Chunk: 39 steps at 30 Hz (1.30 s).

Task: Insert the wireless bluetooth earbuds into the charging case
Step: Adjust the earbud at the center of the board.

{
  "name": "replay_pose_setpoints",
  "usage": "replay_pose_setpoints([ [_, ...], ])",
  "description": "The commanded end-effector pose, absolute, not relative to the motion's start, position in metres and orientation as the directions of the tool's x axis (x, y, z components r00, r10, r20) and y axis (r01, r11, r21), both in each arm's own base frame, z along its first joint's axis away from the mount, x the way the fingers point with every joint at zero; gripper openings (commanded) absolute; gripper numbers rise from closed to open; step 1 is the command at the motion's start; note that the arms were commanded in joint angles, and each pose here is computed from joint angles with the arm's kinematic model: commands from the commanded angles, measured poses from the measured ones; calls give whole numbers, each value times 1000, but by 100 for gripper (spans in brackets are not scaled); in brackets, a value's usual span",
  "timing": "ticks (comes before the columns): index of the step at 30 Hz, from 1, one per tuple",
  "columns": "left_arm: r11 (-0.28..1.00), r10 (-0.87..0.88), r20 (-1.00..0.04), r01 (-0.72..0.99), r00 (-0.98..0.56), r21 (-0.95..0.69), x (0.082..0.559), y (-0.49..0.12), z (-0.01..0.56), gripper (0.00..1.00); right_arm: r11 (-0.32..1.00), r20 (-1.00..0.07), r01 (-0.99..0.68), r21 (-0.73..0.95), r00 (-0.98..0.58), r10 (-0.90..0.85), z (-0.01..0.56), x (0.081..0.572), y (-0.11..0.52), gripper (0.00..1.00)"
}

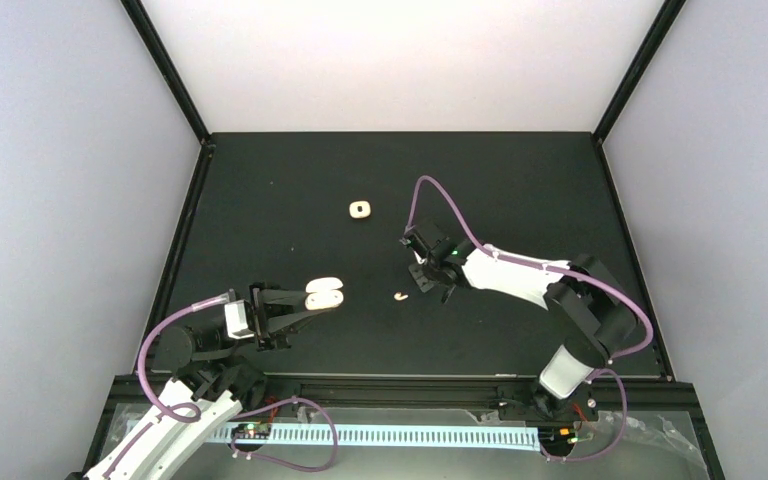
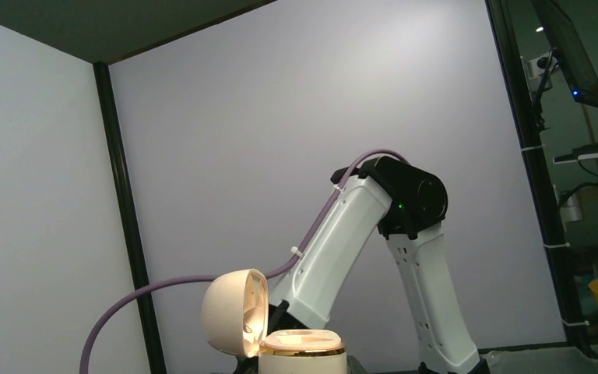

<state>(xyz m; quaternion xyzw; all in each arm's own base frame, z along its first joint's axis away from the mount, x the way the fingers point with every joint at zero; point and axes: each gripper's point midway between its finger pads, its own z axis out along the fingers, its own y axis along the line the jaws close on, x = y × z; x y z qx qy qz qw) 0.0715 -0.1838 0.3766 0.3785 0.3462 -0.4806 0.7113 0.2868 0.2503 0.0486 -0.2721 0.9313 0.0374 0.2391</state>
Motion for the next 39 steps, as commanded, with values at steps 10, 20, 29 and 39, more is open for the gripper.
replay_pose_setpoints([
  [10,262,-425,-848,939,318,221,69,-181,383,2,747,-434,-622,-235,-620,-653,50,286,246,1],
  [20,255,-424,-851,942,312,218,69,-182,381,2,762,-388,-628,-155,-671,-632,37,279,258,18],
  [29,261,-423,-851,941,312,215,70,-182,381,1,874,-508,-486,-3,-752,-420,73,272,259,34],
  [39,255,-417,-858,945,300,206,72,-184,379,2,888,-507,-460,29,-772,-383,56,278,253,26],
])
